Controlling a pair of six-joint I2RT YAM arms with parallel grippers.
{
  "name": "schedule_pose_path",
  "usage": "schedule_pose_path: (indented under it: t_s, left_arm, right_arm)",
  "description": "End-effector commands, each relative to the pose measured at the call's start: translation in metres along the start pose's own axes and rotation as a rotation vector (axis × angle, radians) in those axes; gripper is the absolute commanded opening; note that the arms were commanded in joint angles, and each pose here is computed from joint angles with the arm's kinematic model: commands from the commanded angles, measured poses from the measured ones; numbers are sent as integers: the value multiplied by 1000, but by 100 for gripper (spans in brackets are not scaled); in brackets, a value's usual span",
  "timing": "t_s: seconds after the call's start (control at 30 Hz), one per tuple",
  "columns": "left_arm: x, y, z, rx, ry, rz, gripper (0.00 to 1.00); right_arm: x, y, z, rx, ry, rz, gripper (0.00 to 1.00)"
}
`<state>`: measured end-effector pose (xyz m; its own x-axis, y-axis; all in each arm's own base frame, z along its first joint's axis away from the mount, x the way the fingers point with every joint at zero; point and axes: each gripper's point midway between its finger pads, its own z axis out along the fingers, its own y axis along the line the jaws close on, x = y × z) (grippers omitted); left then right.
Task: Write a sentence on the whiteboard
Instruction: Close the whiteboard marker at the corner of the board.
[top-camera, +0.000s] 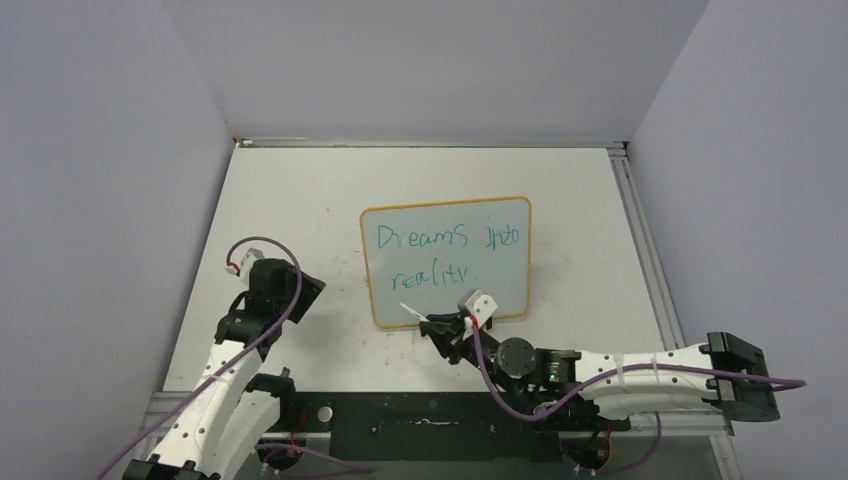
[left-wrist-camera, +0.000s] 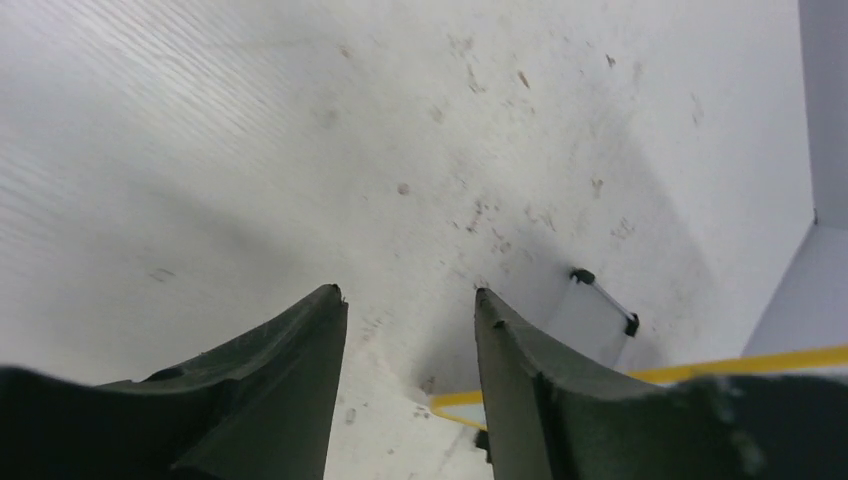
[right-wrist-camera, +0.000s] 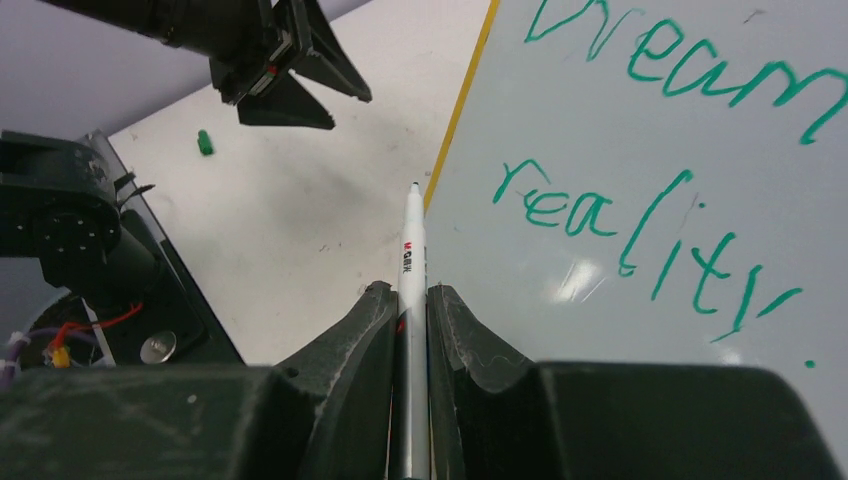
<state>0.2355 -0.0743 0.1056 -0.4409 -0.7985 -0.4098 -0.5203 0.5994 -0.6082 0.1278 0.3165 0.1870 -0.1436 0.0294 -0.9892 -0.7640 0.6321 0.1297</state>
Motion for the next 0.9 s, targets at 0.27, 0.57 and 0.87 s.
schedule_pose_path:
  t_s: [0.27,0.57,0.87]
  left_arm:
    - [-101,90,-17,-374,-207,-137,77]
    - [-115,180,-43,-749,-325,-358,73]
    - [-112,217,-53,-861,-337,-509,63]
  right_arm:
    - [-76,-44,-27,158,-162,60,5]
    - [-90,-65,-40,187,-204,85,5]
    - [-90,-68,-42,199,-205,87,5]
